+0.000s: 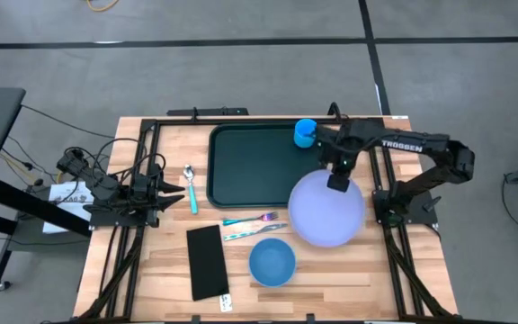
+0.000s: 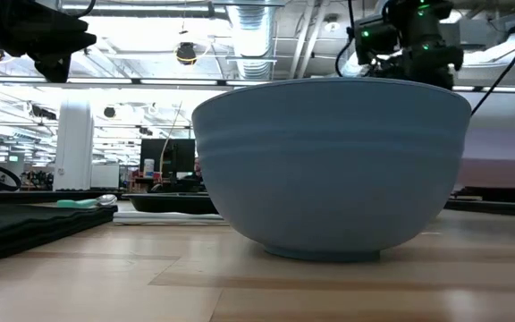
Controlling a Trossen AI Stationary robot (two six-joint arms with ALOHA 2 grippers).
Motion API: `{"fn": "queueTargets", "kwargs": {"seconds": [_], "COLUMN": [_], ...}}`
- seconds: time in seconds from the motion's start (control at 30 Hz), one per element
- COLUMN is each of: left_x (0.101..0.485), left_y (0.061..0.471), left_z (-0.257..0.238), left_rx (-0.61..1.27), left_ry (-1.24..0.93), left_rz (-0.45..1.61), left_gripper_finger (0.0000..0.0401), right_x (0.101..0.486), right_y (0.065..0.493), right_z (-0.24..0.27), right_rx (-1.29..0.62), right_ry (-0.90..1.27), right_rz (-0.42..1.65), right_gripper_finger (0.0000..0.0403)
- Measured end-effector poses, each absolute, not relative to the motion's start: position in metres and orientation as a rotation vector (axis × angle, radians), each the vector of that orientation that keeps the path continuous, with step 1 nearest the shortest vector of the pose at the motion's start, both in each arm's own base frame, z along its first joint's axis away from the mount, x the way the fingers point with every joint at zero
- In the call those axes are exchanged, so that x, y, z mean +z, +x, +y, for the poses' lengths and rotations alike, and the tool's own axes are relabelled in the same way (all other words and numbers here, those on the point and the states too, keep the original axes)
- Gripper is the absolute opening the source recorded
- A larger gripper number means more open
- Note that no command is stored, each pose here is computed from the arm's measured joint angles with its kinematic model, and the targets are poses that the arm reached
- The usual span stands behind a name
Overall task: Set up tray
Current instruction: Put the light purple plate in the bottom right of the black serving tray
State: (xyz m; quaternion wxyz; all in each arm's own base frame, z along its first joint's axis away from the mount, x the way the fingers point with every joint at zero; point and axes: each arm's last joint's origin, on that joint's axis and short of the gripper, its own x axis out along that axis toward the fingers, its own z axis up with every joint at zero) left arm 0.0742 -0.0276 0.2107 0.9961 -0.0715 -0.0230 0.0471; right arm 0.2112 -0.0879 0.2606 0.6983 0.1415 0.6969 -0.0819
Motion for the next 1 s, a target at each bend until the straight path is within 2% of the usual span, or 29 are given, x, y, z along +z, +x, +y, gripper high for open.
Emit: {"fn": "queueTargets", "kwargs": {"seconds": [0.23, 0.4, 1.0], "left_x": [0.211, 0.211, 0.211], "left_y": [0.074, 0.074, 0.074], "left_z": [-0.028, -0.028, -0.028], "left_rx": [0.094, 0.094, 0.094], "left_ry": [-0.143, -0.143, -0.143], "left_rz": [-0.046, -0.046, -0.046], "left_gripper_finger": [0.0094, 0.0094, 0.0094], "right_x": [0.292, 0.302, 0.298], "right_y": [0.216, 0.233, 0.344], "right_z": [-0.116, -0.141, -0.218], "right_rx": [-0.231, -0.223, 0.109], "right_ry": [0.222, 0.165, -0.218], "right_rz": [1.429, 1.416, 1.437], "right_gripper_finger": [0.0000, 0.0000, 0.0000]}}
